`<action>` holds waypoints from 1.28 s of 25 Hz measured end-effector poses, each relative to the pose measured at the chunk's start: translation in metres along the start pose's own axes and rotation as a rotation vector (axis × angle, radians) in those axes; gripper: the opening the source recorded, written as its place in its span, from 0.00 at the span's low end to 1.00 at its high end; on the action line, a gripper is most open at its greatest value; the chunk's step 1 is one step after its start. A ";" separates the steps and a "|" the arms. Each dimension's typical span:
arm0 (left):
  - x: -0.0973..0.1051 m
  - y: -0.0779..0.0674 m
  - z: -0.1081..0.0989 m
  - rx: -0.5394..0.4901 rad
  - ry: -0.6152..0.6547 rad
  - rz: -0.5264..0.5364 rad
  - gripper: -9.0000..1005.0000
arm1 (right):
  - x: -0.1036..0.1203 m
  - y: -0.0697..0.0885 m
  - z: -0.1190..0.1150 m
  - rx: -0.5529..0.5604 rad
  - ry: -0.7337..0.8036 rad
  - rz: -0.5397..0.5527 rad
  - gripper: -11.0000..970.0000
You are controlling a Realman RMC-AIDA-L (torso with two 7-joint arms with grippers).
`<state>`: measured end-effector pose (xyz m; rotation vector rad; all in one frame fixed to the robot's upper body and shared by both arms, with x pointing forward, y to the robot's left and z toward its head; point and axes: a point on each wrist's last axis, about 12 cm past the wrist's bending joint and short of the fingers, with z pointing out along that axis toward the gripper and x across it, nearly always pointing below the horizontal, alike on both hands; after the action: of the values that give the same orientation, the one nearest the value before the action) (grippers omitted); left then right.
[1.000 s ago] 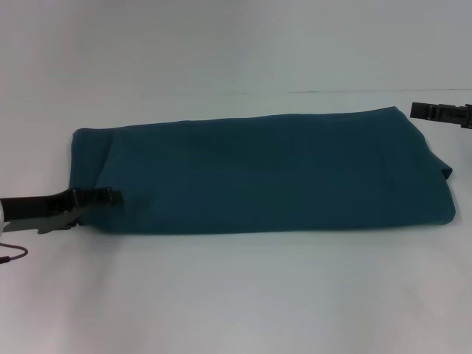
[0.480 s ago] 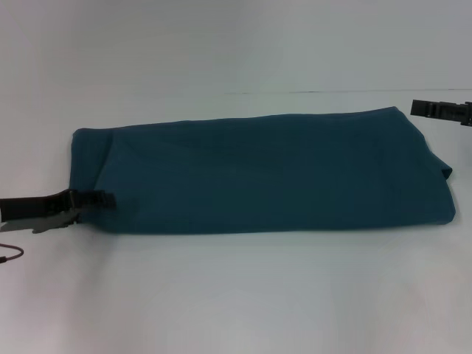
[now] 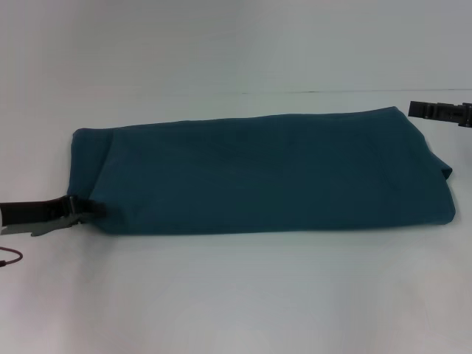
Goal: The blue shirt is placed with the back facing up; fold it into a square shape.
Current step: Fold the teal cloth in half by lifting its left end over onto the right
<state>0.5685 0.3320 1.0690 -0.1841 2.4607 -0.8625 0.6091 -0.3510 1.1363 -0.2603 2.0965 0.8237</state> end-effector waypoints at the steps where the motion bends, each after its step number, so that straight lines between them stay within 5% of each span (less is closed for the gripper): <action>1: 0.000 0.000 0.000 -0.001 0.000 0.000 0.36 | 0.000 0.000 0.000 0.000 0.000 0.000 0.94; 9: 0.001 0.006 -0.003 -0.021 -0.017 -0.002 0.10 | 0.003 0.001 0.001 -0.003 0.002 0.006 0.94; 15: 0.004 0.014 -0.010 -0.042 -0.038 -0.001 0.04 | 0.007 0.003 0.006 -0.011 0.005 0.018 0.94; 32: 0.024 0.073 -0.088 -0.203 -0.246 -0.106 0.04 | 0.004 0.023 0.038 -0.042 0.007 -0.003 0.94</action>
<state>0.5056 0.4303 1.0715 -0.4683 2.3184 -0.5920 0.6208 -0.3083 1.1278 -0.2886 2.0868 0.8668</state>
